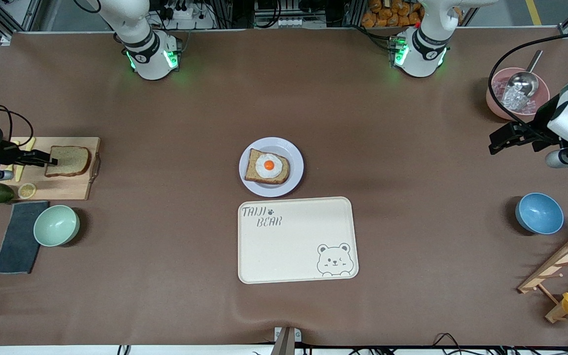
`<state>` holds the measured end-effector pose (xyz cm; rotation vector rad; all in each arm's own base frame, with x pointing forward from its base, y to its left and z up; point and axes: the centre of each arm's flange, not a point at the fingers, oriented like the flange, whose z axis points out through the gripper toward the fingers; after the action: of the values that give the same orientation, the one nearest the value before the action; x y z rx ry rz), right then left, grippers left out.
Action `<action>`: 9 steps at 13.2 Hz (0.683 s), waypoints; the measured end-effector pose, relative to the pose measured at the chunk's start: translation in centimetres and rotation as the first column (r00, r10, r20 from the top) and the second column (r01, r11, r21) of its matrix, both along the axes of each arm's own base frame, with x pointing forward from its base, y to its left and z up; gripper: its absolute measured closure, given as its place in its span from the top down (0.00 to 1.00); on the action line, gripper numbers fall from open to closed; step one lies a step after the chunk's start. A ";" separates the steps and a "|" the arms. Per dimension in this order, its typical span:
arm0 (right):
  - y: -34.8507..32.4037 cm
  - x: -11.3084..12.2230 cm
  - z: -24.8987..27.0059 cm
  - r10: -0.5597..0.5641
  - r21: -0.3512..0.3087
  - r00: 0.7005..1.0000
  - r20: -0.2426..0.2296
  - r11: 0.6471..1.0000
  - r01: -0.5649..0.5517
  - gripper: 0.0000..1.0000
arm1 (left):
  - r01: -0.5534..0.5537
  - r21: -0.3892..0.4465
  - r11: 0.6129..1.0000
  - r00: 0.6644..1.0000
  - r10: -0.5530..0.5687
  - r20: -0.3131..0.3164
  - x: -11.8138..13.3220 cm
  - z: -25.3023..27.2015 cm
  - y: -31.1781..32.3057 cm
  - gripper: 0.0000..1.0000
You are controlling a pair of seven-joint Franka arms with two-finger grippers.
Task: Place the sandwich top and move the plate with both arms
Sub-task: 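Lower the right gripper and grasp the bread slice by its edge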
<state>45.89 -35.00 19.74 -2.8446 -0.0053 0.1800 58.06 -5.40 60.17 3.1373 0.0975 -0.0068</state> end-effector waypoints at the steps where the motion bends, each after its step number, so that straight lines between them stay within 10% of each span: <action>1: 0.0 -0.1 -0.2 -0.002 0.005 1.000 0.002 1.000 0.002 0.61 | 0.000 0.000 1.000 1.000 0.000 0.000 0.0 0.0 0.0 1.00; 9: -0.8 -0.6 -0.6 -0.039 0.022 0.999 0.014 0.999 0.039 0.17 | -0.001 0.000 1.000 1.000 0.001 0.003 0.0 0.1 0.1 1.00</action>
<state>45.32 -35.77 19.18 -2.8222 0.0451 0.1500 58.09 -5.35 60.25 3.1369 0.0991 -0.0019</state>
